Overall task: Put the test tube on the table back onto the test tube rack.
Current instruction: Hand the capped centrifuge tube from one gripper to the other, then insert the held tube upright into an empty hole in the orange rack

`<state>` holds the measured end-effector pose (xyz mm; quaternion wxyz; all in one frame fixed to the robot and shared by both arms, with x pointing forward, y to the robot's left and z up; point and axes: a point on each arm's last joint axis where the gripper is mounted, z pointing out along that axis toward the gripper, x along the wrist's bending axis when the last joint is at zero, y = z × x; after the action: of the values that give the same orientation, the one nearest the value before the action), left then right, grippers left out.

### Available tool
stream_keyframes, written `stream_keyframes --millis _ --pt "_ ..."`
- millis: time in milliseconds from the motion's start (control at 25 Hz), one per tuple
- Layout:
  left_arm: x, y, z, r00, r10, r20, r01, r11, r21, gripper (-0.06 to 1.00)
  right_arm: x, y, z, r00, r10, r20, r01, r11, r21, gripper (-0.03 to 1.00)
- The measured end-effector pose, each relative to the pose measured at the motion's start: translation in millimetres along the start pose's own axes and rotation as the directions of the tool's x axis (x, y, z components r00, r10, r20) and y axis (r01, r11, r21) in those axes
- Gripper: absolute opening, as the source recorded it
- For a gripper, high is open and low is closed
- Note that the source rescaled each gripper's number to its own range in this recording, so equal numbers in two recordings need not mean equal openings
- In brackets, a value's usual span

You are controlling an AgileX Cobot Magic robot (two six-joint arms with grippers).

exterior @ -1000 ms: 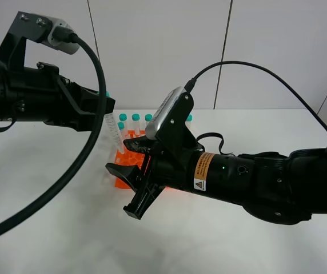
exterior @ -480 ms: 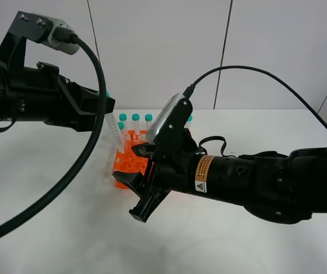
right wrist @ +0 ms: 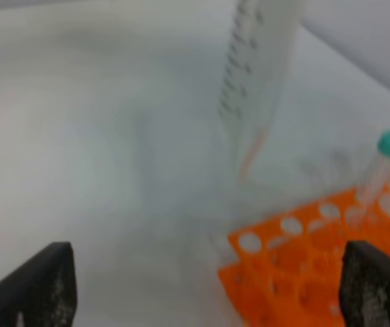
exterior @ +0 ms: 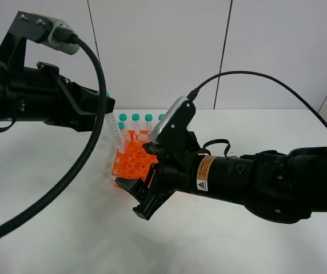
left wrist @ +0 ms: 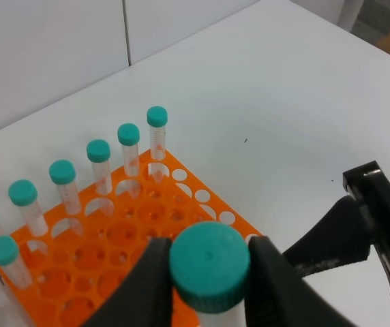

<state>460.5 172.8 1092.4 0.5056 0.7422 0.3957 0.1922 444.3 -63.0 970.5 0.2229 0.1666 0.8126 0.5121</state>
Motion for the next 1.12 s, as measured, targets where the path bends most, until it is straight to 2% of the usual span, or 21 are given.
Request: stream_keyframes --millis 200,440,680,1120 --pt "0 0 0 1.0 0.0 0.0 0.0 1.0 0.0 0.0 -3 -12 -1 1.0 0.017 0.026 -0.02 0.991 0.131 1.0" --pt "0 0 0 1.0 0.0 0.0 0.0 1.0 0.0 0.0 -30 -32 -8 0.991 0.066 0.118 -0.097 0.957 0.275 1.0" --pt "0 0 0 1.0 0.0 0.0 0.0 1.0 0.0 0.0 -66 -47 -20 0.954 0.155 0.258 -0.233 0.923 0.306 1.0" --pt "0 0 0 1.0 0.0 0.0 0.0 1.0 0.0 0.0 -119 -76 -49 0.864 0.224 0.45 -0.397 0.853 0.338 1.0"
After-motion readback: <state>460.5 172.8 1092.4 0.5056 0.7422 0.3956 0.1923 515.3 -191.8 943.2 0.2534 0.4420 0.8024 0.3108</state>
